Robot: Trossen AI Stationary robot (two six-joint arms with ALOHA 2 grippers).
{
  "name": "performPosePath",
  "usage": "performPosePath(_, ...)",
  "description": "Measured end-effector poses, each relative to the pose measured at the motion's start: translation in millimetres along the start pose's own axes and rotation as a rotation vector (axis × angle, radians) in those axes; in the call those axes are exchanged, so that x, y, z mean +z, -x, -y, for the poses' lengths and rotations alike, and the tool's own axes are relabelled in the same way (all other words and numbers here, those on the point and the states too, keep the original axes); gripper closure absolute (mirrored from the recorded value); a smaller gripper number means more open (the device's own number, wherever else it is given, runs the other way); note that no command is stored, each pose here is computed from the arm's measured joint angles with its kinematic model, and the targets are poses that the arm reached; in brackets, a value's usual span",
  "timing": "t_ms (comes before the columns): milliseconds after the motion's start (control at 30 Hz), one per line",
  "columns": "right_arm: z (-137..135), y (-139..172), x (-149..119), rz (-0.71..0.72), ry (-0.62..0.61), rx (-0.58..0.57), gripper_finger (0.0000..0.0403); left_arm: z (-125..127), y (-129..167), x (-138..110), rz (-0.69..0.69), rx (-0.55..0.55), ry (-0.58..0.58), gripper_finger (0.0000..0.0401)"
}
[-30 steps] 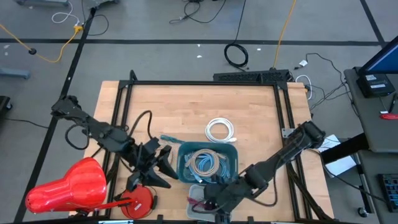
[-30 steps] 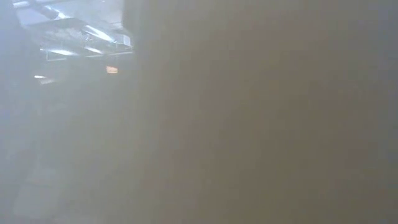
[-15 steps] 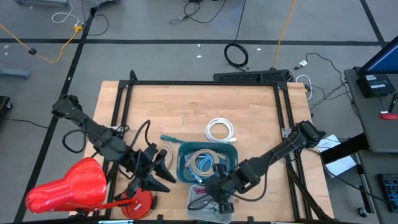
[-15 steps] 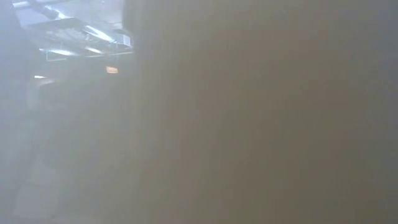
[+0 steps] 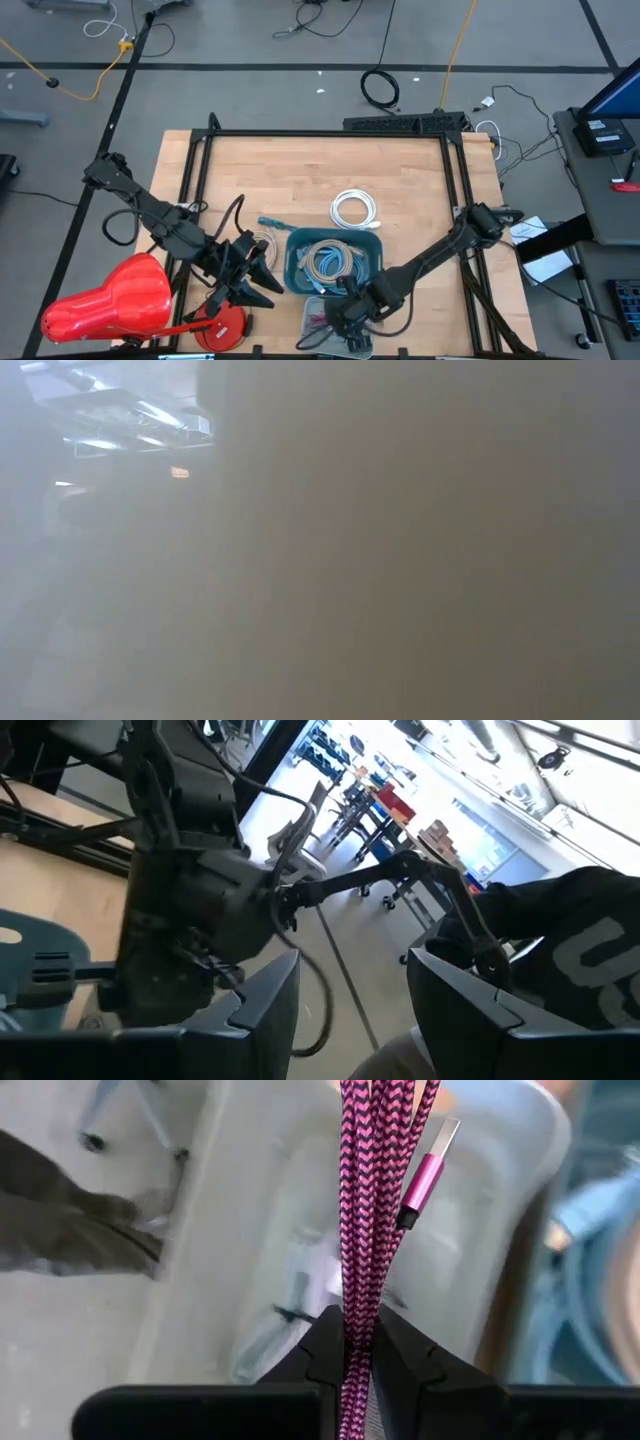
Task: Pick & Place USB Port
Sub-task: Put the black and pink USB cable into the gray bin
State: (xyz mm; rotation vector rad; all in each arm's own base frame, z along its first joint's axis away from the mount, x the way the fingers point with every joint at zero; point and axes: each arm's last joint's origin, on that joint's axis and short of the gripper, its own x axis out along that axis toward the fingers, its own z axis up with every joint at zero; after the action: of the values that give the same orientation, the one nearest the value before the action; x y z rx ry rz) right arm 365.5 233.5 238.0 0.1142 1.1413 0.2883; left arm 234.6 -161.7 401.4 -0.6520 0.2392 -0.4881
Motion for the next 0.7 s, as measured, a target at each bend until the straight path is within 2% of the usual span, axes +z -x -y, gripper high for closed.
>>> performPosePath(467,4,-5,-6,-0.031,-0.040,-0.020,0.0381,2,0,-2,-0.010,-0.004,0.006,0.0213)
performPosePath(567,6,-9,-10,-0.048,-0.060,-0.019,0.0362,2,0,-3,-0.013,-0.005,0.007,0.0213)
performPosePath(700,6,-12,-10,-0.037,-0.062,0.004,0.0317,2,0,-3,-0.013,-0.005,0.007,0.0213)
